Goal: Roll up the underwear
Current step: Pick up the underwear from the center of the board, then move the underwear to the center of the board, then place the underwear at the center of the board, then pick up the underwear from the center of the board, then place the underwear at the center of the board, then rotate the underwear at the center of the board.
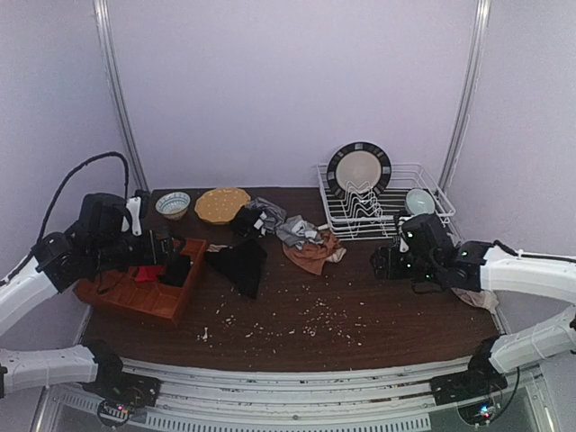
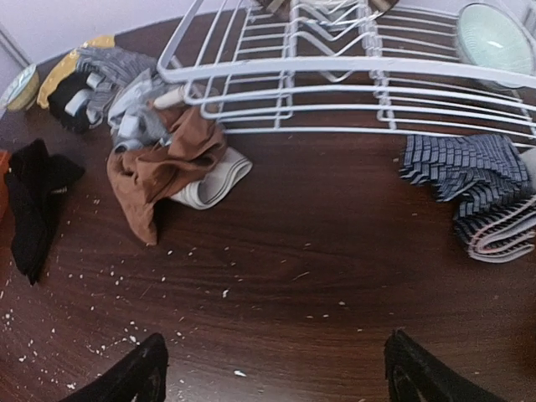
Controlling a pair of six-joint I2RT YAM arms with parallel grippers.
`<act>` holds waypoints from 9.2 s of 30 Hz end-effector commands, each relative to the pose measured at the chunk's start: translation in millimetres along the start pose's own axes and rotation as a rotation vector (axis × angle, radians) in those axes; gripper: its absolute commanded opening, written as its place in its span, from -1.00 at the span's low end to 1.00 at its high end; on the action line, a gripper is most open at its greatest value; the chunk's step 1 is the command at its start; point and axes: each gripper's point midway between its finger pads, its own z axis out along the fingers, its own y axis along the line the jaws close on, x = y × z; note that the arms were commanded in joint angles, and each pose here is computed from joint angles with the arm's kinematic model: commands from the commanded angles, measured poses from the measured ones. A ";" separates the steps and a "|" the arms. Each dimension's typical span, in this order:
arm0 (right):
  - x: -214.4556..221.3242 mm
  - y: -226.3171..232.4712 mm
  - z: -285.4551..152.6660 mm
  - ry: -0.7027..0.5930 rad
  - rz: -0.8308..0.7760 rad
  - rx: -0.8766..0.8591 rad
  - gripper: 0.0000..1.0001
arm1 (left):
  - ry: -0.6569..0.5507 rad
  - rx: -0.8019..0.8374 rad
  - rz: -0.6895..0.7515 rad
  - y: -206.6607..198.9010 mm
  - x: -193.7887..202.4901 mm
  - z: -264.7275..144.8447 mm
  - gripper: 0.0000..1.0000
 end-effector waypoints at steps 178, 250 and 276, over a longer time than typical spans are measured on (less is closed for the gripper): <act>-12.3 254.1 -188.3 0.090 -0.321 -0.883 -1.00 | 0.111 0.103 0.105 -102.6 90.5 61.6 0.86; 186.8 9.4 -11.7 0.588 -0.225 0.072 -0.52 | 0.306 0.218 0.348 -174.7 131.5 146.5 0.90; 220.7 70.8 -21.0 0.625 -0.321 -0.086 -0.53 | 0.485 0.044 0.354 -139.0 210.9 222.3 -1.00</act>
